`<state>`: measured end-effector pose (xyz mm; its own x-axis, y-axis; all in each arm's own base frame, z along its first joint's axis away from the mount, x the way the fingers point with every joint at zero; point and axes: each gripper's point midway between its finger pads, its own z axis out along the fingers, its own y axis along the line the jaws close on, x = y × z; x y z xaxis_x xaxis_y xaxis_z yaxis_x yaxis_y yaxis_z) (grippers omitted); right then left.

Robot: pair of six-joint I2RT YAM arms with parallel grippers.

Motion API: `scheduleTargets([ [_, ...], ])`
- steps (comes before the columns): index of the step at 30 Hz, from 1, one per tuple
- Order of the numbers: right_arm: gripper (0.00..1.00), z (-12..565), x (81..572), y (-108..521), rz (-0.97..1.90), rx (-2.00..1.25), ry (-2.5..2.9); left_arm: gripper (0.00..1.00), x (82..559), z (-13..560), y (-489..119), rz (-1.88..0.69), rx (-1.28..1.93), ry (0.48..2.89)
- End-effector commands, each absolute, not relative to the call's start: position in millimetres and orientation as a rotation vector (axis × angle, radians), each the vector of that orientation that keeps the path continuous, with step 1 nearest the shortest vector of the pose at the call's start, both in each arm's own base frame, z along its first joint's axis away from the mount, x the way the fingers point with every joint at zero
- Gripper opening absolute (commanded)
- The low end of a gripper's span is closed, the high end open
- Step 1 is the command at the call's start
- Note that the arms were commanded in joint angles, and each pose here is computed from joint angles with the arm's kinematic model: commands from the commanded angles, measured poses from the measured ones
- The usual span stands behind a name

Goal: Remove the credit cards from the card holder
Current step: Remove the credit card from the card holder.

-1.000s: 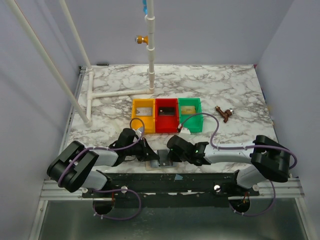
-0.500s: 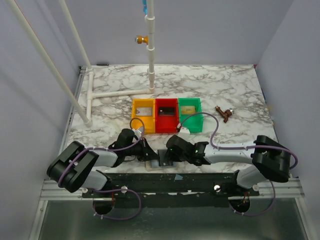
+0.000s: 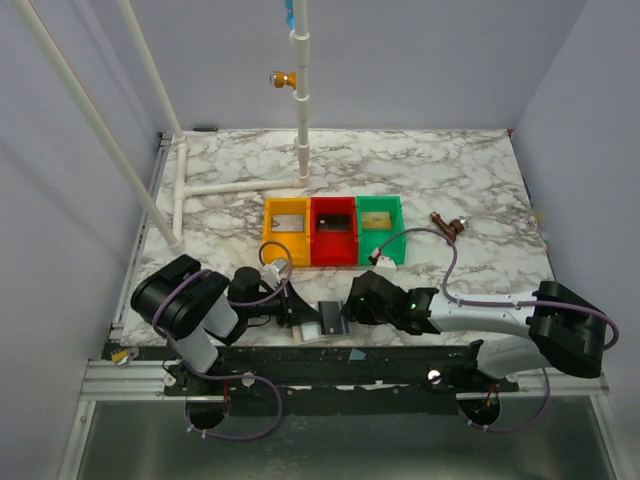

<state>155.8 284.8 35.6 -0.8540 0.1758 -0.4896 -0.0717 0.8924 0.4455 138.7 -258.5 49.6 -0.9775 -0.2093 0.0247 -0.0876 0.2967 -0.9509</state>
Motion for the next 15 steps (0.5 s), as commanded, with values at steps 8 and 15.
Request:
scheduleTargets([
  [8, 0.47, 49, 161, 291, 0.705, 0.067, 2.475, 0.00, 139, 83, -261, -1.972, -0.228, 2.260],
  [15, 0.40, 27, 161, 291, 0.584, 0.009, 2.547, 0.00, 140, 58, -258, -1.829, -0.251, 2.387],
])
